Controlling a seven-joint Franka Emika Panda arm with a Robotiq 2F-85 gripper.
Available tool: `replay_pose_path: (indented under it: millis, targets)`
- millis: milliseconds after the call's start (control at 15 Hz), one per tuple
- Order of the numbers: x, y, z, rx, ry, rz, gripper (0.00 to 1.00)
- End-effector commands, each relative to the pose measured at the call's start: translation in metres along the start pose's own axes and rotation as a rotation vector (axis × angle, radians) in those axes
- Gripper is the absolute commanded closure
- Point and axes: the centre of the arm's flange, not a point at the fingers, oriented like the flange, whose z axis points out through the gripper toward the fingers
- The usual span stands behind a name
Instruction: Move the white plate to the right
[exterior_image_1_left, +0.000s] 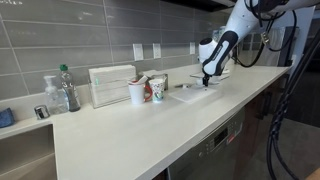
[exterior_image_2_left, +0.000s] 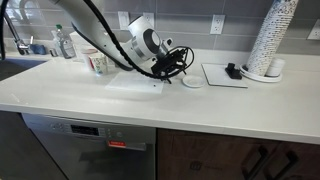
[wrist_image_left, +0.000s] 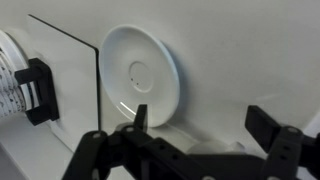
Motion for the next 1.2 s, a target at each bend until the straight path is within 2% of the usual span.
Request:
replay_pose_path:
  millis: [0, 200, 667, 933, 1133]
  targets:
    - [-0.014, 0.008, -0.033, 0.108, -0.079, 0.055, 0.0]
    - [-0.02, 0.013, -0.052, 0.18, -0.124, 0.122, 0.01]
    - [-0.019, 0.012, -0.101, 0.463, -0.184, 0.278, 0.0]
    - [-0.02, 0.006, -0.131, 0.523, -0.223, 0.303, 0.0]
    - [-0.025, 0.002, -0.143, 0.539, -0.276, 0.288, 0.0]
